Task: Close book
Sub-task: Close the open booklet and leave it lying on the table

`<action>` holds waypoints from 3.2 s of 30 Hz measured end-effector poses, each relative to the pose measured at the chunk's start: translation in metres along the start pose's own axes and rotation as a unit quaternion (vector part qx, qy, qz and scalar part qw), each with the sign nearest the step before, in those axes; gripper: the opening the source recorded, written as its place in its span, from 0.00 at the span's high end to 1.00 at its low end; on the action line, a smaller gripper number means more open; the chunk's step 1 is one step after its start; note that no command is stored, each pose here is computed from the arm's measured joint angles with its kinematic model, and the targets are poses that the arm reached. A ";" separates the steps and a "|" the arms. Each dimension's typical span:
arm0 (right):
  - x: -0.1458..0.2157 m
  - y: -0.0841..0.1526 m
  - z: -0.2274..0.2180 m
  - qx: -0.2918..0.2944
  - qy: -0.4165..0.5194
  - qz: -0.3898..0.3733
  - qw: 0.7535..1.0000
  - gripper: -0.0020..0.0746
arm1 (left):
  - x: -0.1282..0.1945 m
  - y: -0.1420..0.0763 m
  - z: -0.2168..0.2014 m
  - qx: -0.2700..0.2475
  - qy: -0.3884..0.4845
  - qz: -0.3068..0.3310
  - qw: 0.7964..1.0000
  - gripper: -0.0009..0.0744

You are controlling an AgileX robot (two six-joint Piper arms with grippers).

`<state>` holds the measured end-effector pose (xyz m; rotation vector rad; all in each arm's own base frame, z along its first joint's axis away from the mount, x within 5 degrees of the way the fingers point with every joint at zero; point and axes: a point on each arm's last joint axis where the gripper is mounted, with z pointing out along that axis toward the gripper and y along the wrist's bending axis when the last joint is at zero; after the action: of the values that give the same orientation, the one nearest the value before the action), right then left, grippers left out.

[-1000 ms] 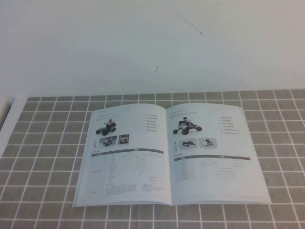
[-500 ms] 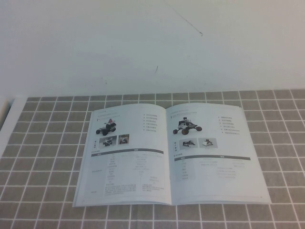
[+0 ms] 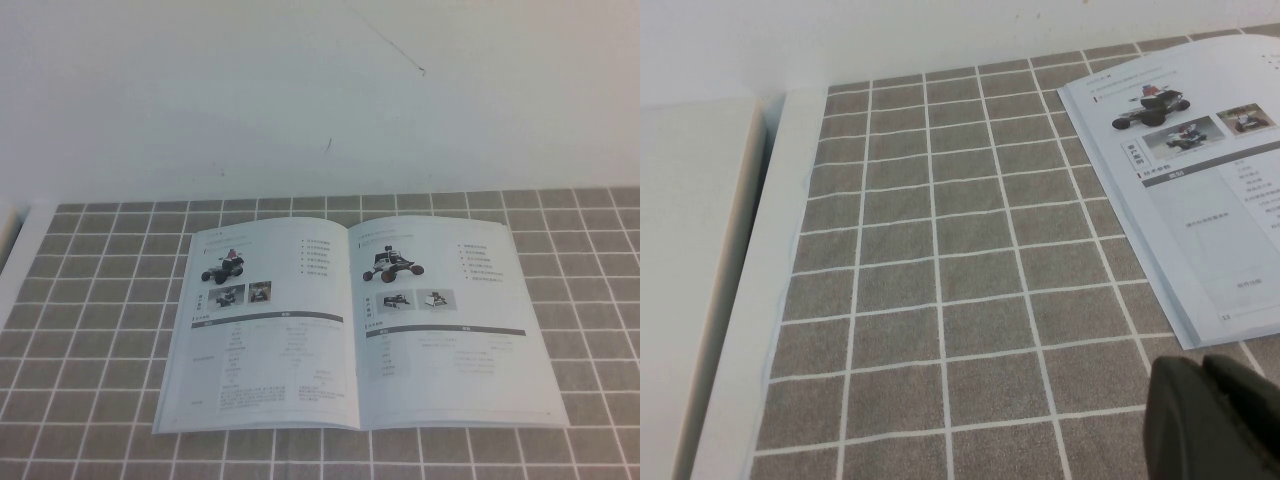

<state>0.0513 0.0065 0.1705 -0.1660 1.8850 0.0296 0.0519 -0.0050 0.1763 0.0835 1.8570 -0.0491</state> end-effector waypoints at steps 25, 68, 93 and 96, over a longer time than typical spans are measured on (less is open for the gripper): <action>0.000 0.000 0.000 0.002 0.000 -0.004 1.000 0.98 | 0.000 0.000 0.000 0.000 0.000 0.000 1.000 0.99; -0.062 -0.006 -0.025 0.047 -0.371 -0.020 0.927 0.98 | -0.054 0.003 -0.018 -0.006 -0.328 -0.031 0.944 0.99; -0.133 -0.008 -0.058 0.009 -0.264 0.023 0.964 0.98 | -0.105 0.003 -0.039 0.009 -0.267 -0.081 0.960 0.99; -0.151 -0.006 -0.052 -0.018 -0.167 0.038 0.985 0.98 | -0.123 0.002 -0.034 0.006 -0.204 -0.070 0.976 0.99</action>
<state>0.0490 0.0105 0.3300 -0.1067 1.5555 0.1360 0.0544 -0.0041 0.3040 -0.0475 1.4481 -0.1648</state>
